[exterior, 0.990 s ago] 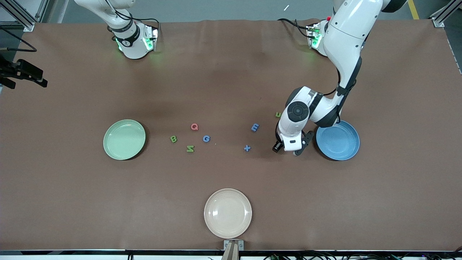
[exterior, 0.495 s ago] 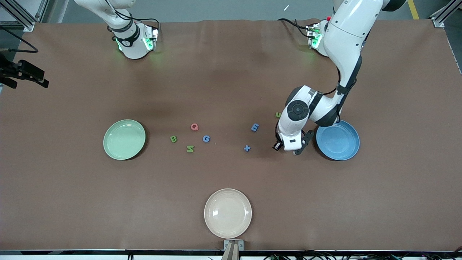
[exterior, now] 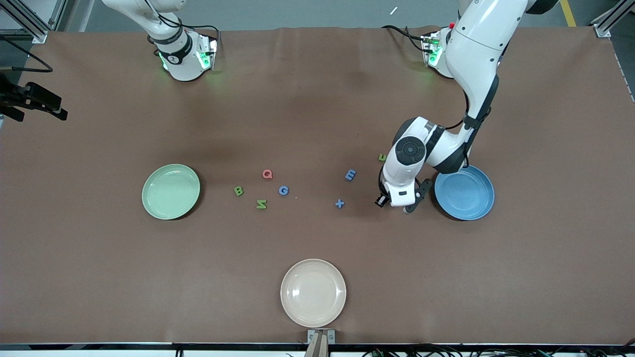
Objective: Sort upper and lower case letters into plates
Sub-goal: 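Carry the green letter into the blue plate and open the left gripper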
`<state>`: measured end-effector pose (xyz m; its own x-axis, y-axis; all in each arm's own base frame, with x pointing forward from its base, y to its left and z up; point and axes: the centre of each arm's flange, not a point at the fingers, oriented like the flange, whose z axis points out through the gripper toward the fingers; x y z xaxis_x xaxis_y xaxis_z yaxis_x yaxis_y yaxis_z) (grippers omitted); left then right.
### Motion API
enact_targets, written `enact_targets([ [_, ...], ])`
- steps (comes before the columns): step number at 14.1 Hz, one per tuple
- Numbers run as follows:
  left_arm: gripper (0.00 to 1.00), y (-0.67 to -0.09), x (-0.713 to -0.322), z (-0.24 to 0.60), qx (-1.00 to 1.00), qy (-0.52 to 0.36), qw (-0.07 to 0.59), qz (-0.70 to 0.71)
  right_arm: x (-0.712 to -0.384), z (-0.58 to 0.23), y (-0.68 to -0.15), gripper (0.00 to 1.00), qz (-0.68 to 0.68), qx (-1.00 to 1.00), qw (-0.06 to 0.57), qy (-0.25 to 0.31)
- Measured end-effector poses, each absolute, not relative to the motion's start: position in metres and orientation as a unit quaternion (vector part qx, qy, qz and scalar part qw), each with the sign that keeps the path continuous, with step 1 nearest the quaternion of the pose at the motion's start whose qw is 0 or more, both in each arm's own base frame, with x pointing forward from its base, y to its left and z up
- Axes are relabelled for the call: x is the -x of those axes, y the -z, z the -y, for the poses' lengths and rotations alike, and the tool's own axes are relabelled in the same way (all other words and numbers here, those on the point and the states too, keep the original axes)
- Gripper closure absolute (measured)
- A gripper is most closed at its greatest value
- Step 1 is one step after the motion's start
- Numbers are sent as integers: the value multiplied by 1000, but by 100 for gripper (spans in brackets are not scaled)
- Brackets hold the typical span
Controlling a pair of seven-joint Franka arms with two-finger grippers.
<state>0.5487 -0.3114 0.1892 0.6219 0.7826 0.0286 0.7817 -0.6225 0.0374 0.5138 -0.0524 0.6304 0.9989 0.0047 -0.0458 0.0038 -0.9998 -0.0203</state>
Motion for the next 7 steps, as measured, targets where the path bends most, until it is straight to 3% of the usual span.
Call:
enact_targets([
  [7, 63, -279, -560, 241, -959, 4, -45, -280, -519, 62, -626, 0, -8, 1000, 11, -29],
])
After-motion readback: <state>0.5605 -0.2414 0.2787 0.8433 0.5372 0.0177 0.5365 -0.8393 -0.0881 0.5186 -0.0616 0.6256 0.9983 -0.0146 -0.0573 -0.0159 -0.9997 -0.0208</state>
